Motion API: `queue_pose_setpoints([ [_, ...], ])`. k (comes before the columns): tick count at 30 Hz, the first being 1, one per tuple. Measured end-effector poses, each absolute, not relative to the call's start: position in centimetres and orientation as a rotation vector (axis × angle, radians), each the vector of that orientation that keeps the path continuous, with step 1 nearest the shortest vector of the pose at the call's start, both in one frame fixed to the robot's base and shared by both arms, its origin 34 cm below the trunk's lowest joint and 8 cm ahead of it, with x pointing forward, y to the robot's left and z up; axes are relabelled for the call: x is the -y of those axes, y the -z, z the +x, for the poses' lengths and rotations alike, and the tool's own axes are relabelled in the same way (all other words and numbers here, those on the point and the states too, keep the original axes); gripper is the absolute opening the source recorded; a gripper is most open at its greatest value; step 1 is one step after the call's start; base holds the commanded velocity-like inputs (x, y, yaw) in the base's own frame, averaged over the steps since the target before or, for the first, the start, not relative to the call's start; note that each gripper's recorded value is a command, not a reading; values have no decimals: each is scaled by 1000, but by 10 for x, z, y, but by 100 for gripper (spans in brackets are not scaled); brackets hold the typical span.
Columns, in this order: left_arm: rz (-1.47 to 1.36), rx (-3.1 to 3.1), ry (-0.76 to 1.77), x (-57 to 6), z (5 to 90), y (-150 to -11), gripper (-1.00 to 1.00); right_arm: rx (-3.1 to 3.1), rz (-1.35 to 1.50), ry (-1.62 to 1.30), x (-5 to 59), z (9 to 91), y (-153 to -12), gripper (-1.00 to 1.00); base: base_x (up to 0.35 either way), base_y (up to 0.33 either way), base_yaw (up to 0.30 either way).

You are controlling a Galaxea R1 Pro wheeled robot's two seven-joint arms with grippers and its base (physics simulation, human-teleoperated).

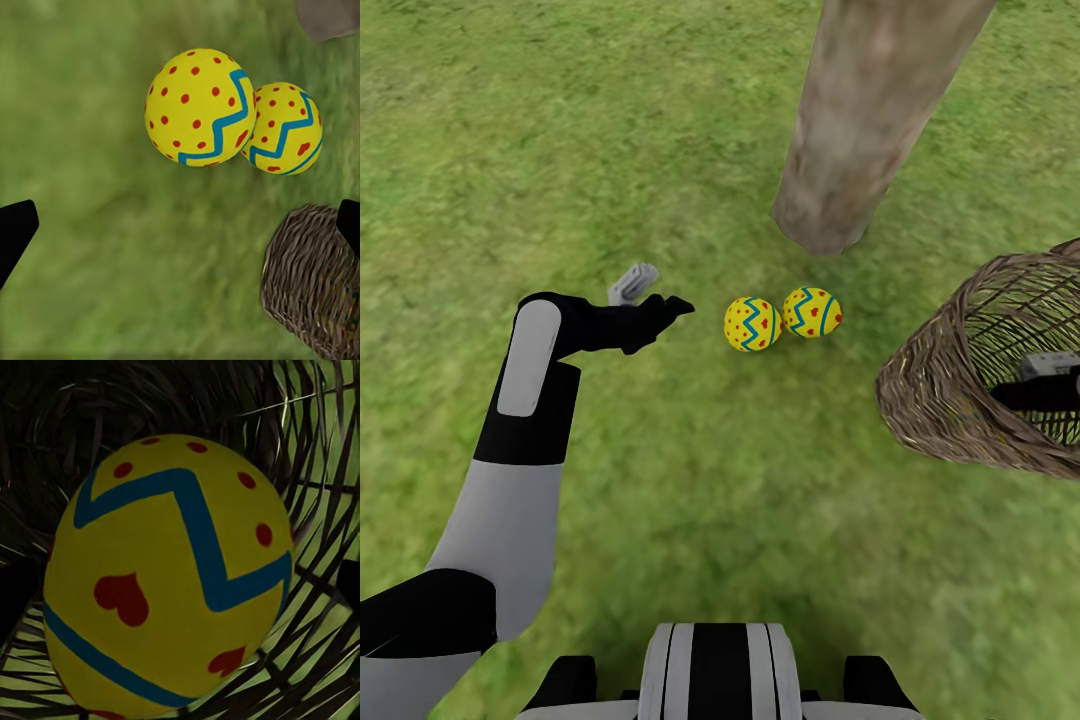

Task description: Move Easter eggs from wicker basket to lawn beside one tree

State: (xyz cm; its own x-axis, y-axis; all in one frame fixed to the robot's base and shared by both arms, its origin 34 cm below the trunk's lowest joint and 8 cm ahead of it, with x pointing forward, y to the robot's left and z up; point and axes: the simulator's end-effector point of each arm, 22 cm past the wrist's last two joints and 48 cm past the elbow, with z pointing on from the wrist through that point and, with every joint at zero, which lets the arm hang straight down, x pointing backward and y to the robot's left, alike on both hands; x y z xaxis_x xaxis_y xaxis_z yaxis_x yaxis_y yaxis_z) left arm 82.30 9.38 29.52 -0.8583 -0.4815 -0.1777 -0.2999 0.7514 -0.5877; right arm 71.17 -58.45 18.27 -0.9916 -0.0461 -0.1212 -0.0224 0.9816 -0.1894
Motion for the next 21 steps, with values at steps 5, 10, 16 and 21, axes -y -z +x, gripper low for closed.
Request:
queue_pose_setpoints([
  [5, -607, -2633, 805, -94, 823, -295, 100, -2989, -29, 279, 586, 716, -186, 100, 0, 0, 0],
  [10, -610, -2638, 804, -93, 822, -292, 100, -2990, -24, 276, 586, 716, -184, 100, 0, 0, 0],
  [16, -619, -2663, 797, -93, 816, -273, 100, -3014, -28, 277, 586, 708, -168, 100, 0, 0, 0],
  [21, -622, -2666, 798, -93, 816, -270, 100, -3018, -28, 277, 586, 707, -165, 100, 0, 0, 0],
])
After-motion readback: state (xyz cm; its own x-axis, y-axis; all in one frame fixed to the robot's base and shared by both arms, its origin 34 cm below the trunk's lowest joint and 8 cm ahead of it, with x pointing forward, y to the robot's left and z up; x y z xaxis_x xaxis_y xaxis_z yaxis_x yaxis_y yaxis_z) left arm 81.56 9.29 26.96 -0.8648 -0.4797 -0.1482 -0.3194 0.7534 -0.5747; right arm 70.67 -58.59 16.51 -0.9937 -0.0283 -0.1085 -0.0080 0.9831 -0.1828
